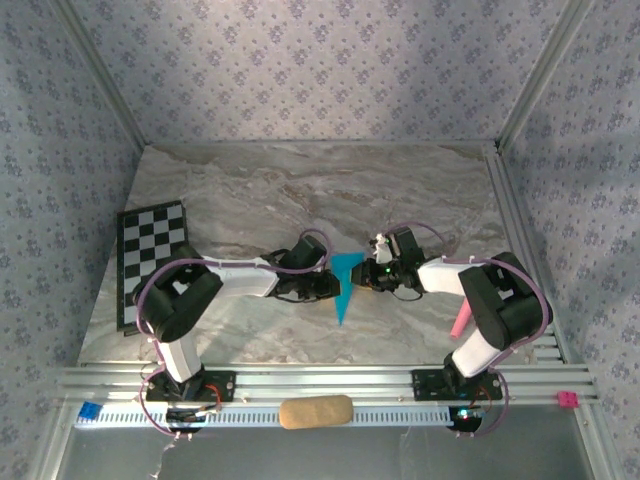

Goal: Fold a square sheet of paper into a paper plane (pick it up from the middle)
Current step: Move a paper plane to the center of the table.

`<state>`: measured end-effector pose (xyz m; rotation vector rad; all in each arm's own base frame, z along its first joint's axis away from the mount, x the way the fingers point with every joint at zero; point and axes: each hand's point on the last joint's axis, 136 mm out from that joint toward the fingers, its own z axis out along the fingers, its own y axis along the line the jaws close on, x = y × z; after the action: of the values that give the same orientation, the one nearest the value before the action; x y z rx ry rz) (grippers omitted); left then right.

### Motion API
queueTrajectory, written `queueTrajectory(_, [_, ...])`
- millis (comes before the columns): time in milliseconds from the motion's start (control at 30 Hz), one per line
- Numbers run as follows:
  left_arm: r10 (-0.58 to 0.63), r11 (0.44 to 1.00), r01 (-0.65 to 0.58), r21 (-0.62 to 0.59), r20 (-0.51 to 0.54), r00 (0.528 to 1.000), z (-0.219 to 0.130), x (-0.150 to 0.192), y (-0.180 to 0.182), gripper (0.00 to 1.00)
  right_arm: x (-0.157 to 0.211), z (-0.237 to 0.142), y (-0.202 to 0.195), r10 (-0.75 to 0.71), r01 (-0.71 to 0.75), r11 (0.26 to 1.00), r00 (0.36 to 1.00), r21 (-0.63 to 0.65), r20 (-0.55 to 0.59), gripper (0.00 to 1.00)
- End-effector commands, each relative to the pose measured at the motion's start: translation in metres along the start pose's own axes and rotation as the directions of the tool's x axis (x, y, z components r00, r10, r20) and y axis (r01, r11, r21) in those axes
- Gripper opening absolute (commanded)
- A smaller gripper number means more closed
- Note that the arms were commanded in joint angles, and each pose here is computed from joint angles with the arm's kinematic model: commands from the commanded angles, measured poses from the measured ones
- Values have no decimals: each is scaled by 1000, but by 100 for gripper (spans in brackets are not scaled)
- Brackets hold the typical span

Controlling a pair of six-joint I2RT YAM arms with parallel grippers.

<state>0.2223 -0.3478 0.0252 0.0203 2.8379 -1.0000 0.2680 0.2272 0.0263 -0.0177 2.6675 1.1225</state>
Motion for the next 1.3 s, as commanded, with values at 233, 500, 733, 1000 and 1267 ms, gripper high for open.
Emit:
queueTrajectory(233, [4,997,-3,73,-14,1000,11,3,-13,22,15,8,-22,33,-32,998,999,60,-28,28])
queueTrajectory(500, [-2,997,3,71,-14,1000,13,3,-12,17,15,8,-22,36,-34,998,999,60,-27,28])
queueTrajectory(733, [7,998,-7,65,6,1000,8,0,-14,8,11,5,-20,35,-34,998,999,57,-18,28])
queueTrajectory(1000, [36,998,-40,54,77,996,-10,-10,-18,0,-4,-19,-16,36,-41,996,997,85,61,33])
queueTrajectory(1267, [77,997,-76,-8,95,993,-23,-14,-16,0,-11,-38,3,45,-48,998,995,29,88,42])
